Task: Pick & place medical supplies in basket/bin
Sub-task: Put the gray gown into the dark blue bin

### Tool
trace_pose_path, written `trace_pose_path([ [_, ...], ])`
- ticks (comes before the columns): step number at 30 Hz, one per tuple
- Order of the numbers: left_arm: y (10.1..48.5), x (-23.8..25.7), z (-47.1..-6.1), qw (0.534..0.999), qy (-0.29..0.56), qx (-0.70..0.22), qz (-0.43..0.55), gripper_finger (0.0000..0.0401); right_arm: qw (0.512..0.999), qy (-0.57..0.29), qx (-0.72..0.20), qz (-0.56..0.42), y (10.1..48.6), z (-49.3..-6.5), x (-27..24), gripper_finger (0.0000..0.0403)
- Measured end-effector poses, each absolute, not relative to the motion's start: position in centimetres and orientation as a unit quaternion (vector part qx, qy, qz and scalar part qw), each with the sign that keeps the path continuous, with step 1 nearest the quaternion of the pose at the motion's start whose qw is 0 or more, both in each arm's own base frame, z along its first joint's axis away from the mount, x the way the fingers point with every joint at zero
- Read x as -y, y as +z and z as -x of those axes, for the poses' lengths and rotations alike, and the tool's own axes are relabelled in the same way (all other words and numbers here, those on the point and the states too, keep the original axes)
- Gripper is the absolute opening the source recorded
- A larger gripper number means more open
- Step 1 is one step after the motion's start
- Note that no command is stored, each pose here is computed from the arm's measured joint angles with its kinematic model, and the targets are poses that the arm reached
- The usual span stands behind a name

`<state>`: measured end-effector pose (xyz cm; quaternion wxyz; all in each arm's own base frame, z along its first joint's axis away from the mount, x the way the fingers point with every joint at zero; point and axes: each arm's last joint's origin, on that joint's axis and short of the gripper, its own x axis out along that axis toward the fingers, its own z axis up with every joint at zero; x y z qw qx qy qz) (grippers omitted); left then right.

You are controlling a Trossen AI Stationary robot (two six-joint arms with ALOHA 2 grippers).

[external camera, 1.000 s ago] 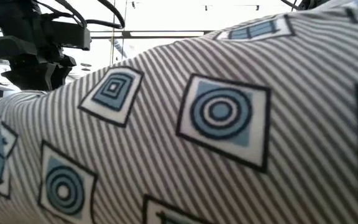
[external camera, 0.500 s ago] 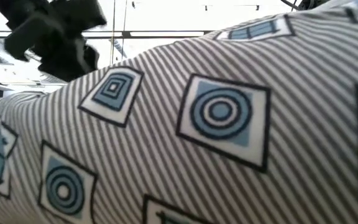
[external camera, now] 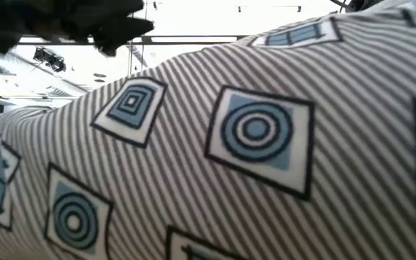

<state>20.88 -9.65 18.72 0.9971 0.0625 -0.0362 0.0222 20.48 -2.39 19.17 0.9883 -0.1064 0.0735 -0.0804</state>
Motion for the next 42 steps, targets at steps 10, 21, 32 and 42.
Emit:
trace_pose_path([
  [10, 16.6, 5.6, -15.2, 0.992, 0.06, 0.106, -0.014, 0.0239, 0.988, 0.019, -0.038, 0.149, 22.0, -21.9, -1.9, 0.0176],
  [21, 16.2, 5.7, -15.2, 0.995, 0.052, 0.079, -0.033, 0.0227, 0.95, 0.043, -0.204, 0.234, 24.2, -24.6, -11.9, 0.0176],
  [32, 15.7, 5.7, -15.3, 0.996, 0.051, 0.058, -0.04, 0.0224, 0.906, 0.057, -0.354, 0.225, 22.6, -26.5, -19.9, 0.018],
  [42, 15.2, 5.7, -15.3, 0.997, 0.05, 0.033, -0.053, 0.0224, 0.877, 0.071, -0.419, 0.225, 23.2, -27.1, -25.1, 0.024],
])
